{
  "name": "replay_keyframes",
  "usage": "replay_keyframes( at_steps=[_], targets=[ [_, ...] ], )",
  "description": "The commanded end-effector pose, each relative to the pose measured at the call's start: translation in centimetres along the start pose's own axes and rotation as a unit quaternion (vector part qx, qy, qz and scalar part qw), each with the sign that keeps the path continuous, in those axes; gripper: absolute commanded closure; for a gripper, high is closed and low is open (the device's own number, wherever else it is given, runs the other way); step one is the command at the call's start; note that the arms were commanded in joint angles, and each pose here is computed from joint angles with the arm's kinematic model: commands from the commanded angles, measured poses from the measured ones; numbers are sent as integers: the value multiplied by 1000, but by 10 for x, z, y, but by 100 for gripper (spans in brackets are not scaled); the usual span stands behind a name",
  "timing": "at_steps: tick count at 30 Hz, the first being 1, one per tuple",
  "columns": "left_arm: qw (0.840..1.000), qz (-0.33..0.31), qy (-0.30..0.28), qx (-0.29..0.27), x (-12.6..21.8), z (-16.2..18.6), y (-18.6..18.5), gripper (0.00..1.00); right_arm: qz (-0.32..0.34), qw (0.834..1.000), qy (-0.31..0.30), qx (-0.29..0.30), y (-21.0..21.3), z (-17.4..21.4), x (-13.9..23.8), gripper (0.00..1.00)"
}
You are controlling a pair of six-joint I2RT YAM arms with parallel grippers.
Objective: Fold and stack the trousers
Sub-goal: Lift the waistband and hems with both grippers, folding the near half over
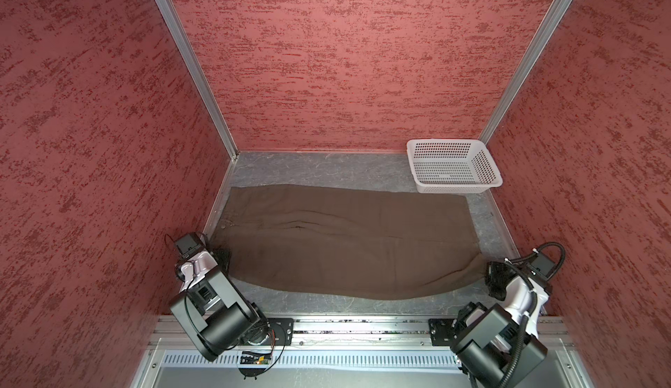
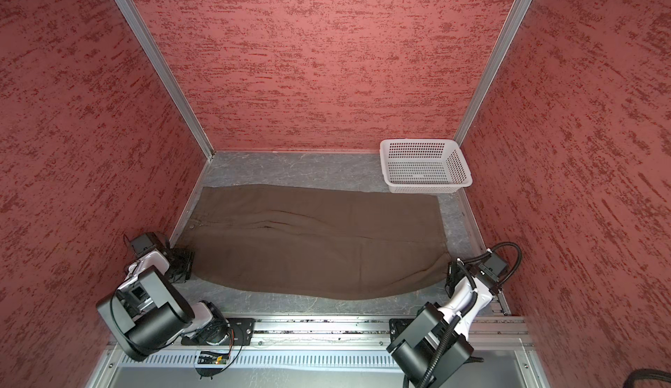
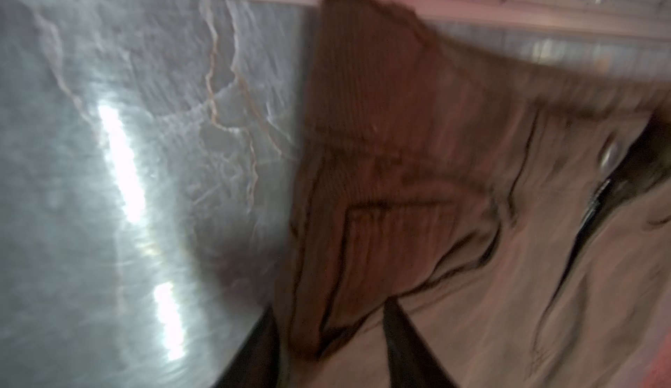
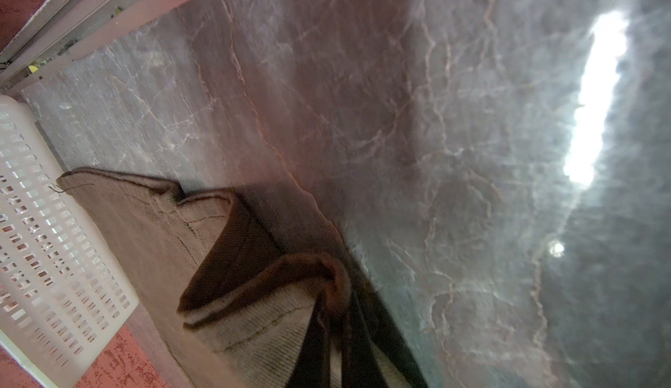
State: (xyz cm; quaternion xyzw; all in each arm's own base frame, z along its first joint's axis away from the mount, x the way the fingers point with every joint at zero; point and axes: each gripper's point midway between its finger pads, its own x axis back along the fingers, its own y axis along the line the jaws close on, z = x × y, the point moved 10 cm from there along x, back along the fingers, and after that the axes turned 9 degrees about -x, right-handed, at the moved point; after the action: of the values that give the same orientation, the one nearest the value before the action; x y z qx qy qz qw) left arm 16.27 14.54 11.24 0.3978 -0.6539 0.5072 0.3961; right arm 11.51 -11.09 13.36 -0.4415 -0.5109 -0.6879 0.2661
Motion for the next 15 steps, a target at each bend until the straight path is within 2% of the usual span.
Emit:
replay_keyframes(
  at_steps=[1,3,6,11,15],
  targets=[
    [1000,10,17,-2,-7,3,-1,89,-29,999,-16,5,17,-6,11,100],
    [1000,10,17,0,0,3,-3,100,-35,999,-15,2,22,-7,14,100],
    [1000,29,6,10,25,-1,-10,100,-55,998,-11,-3,36,-9,23,100],
    [994,94,-55,10,93,-19,-31,100,-84,996,-3,-8,64,-17,37,100],
    [990,118,-80,12,129,-23,-38,100,-100,995,19,-21,75,-21,41,100]
  ],
)
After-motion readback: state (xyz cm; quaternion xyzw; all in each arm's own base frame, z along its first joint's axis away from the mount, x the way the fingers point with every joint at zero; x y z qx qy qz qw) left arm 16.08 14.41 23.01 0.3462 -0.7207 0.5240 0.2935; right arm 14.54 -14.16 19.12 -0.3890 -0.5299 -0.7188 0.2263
